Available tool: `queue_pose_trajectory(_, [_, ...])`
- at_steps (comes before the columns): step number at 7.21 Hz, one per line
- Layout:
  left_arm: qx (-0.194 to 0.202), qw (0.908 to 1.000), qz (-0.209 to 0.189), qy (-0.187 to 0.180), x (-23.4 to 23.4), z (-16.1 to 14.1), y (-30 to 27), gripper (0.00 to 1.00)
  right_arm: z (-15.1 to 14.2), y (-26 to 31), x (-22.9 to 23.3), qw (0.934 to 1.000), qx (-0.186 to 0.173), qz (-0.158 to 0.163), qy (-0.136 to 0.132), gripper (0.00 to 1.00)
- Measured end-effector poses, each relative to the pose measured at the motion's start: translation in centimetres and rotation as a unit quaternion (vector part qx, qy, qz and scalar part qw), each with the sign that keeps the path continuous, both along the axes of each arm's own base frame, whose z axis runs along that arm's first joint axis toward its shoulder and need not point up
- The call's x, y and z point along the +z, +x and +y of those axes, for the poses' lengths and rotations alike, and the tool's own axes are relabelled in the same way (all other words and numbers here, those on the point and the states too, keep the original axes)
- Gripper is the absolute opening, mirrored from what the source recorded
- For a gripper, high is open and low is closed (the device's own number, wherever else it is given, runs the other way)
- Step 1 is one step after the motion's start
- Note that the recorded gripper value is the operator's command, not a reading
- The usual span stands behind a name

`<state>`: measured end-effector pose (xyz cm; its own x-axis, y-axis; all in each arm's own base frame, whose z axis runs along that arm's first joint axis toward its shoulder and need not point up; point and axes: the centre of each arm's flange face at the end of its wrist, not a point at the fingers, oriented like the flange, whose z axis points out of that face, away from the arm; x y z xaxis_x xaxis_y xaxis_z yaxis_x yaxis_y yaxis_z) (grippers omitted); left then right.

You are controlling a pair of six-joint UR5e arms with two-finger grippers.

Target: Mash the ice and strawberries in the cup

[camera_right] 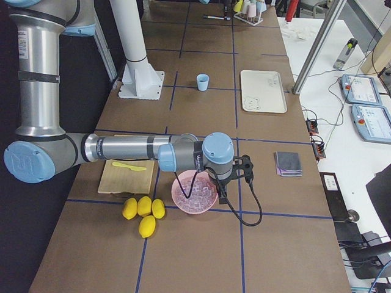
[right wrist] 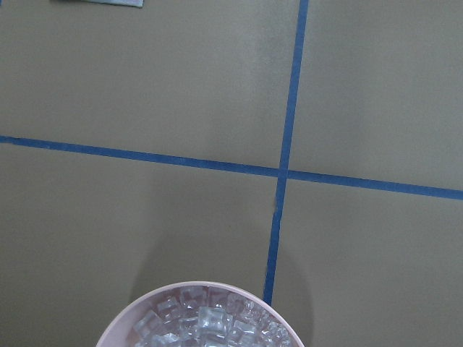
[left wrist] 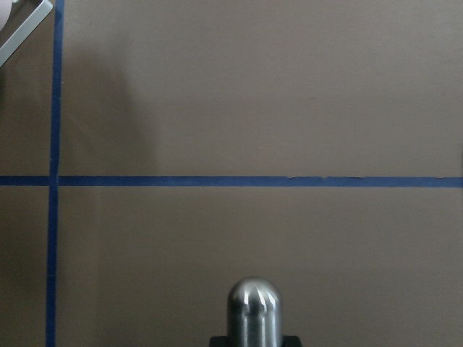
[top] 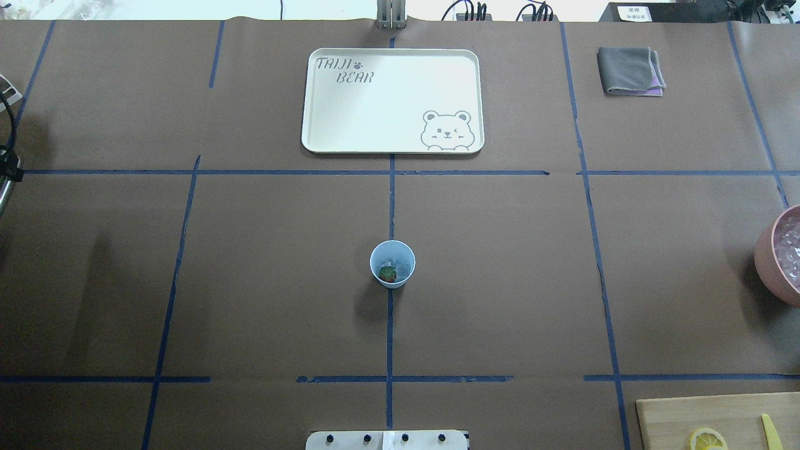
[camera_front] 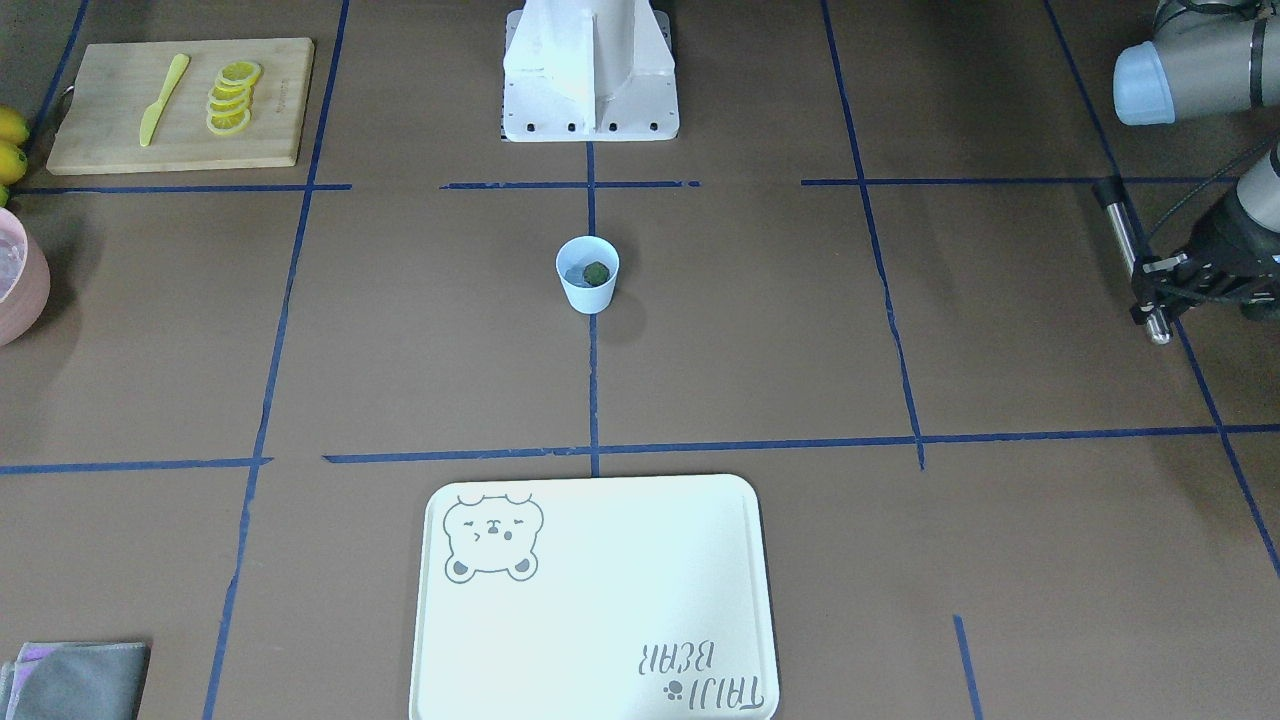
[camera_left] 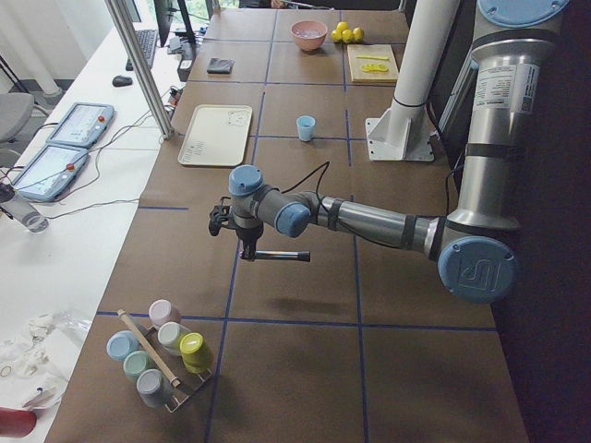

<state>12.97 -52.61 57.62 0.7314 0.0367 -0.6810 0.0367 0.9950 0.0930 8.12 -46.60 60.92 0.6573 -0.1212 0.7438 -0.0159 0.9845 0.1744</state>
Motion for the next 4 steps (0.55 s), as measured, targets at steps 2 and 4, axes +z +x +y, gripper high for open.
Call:
queue_pose_trajectory(2, [0.001,1.0,0.0,0.004,5.2,0.1,-0.1,0.0,0.0,0.0,0.0,1.0,0.0,0.0,0.0,0.99])
queue_pose_trajectory(4, [0.001,1.0,-0.003,0.002,8.3,0.4,-0.1,0.0,0.0,0.0,0.0,1.0,0.0,0.0,0.0,0.99])
